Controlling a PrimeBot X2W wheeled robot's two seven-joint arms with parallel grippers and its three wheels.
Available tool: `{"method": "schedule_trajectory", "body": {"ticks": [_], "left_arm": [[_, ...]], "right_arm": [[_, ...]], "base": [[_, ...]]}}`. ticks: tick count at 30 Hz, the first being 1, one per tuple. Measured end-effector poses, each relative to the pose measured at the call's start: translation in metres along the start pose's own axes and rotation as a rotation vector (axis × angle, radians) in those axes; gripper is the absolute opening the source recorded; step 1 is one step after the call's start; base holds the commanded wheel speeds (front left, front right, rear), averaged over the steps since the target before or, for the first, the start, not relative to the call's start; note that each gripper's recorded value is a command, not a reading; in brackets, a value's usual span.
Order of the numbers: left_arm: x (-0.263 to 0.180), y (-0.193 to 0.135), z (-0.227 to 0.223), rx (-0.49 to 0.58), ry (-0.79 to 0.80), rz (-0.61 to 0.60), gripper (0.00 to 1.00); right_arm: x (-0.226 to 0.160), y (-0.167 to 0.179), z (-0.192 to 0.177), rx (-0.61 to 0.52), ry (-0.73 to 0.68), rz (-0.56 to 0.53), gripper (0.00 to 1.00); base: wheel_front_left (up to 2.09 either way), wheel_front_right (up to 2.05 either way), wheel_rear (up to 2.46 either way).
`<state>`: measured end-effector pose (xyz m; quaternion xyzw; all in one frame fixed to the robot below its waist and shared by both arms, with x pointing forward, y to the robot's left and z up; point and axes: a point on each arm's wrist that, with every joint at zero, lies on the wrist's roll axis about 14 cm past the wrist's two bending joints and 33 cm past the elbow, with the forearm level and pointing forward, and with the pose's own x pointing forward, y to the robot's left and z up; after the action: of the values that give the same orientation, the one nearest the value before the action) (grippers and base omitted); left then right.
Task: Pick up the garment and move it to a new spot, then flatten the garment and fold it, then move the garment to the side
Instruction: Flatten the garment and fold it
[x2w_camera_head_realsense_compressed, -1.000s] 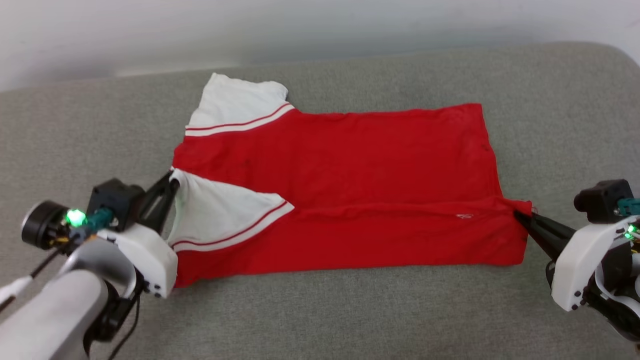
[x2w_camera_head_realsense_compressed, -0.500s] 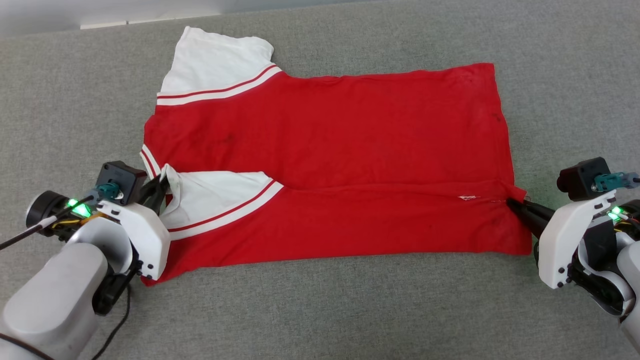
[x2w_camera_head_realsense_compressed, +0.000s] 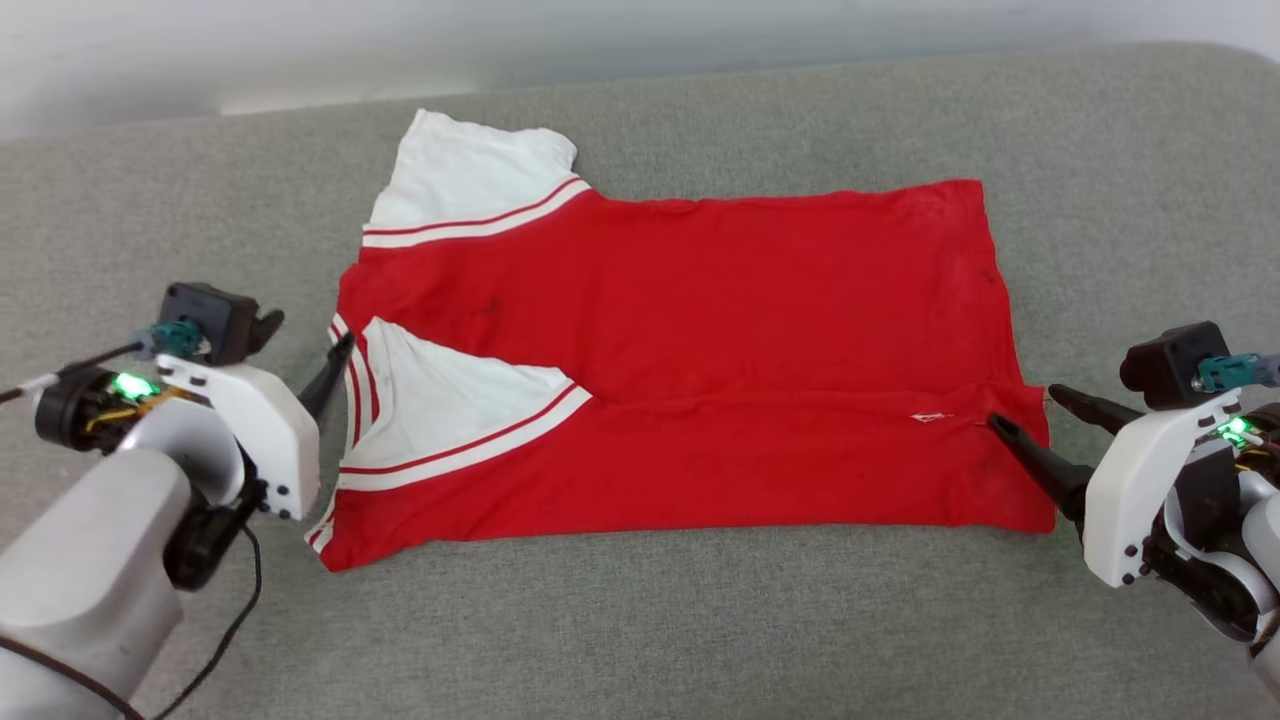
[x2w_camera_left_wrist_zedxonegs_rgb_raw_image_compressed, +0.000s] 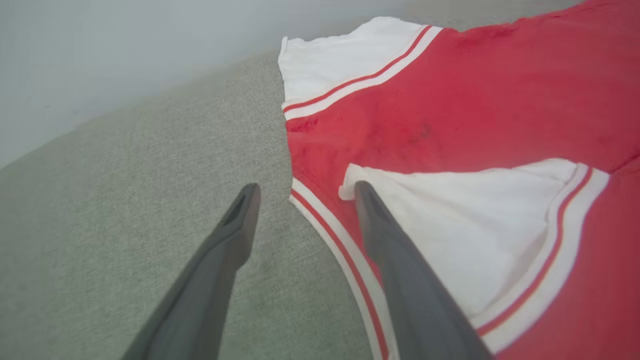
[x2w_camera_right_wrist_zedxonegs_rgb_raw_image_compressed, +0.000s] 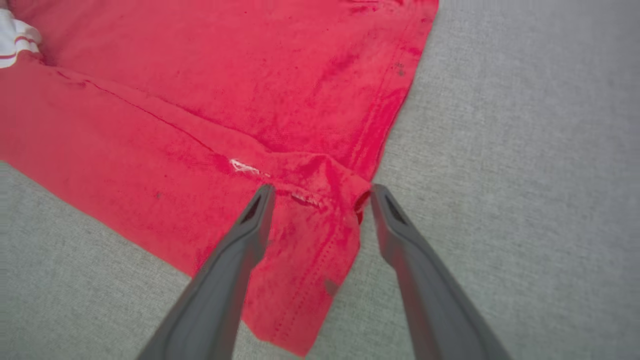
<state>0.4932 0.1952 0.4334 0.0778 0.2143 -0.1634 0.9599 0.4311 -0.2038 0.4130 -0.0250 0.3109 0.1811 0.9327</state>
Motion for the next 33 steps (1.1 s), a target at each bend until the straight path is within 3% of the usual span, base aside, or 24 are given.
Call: {"method": "schedule_trajectory", "body": {"ticks": [4, 10, 21, 33], "left_arm": [[-0.015, 0.011, 0.032, 0.003, -0.052, 0.018, 1.0], [-0.033, -0.001, 0.033, 0.026, 0.094, -0.065, 1.0], [-0.059, -0.03, -0.025, 0.008, 0.584, -0.232, 1.0], [-0.065, -0.04, -0.088, 0.041, 0.861, -0.27, 1.0]], "right_arm": [[-0.009, 0.005, 0.009, -0.02, -0.029, 0.007, 1.0], [-0.015, 0.012, 0.015, -0.039, -0.044, 0.02, 1.0], [-0.014, 0.024, 0.012, -0.034, -0.015, 0.052, 1.0], [-0.011, 0.026, -0.003, -0.007, 0.052, 0.058, 1.0]], "base": [[0.0, 0.0, 0.0], [0.0, 0.0, 0.0], [0.0, 0.0, 0.0], [0.0, 0.0, 0.0]]}}
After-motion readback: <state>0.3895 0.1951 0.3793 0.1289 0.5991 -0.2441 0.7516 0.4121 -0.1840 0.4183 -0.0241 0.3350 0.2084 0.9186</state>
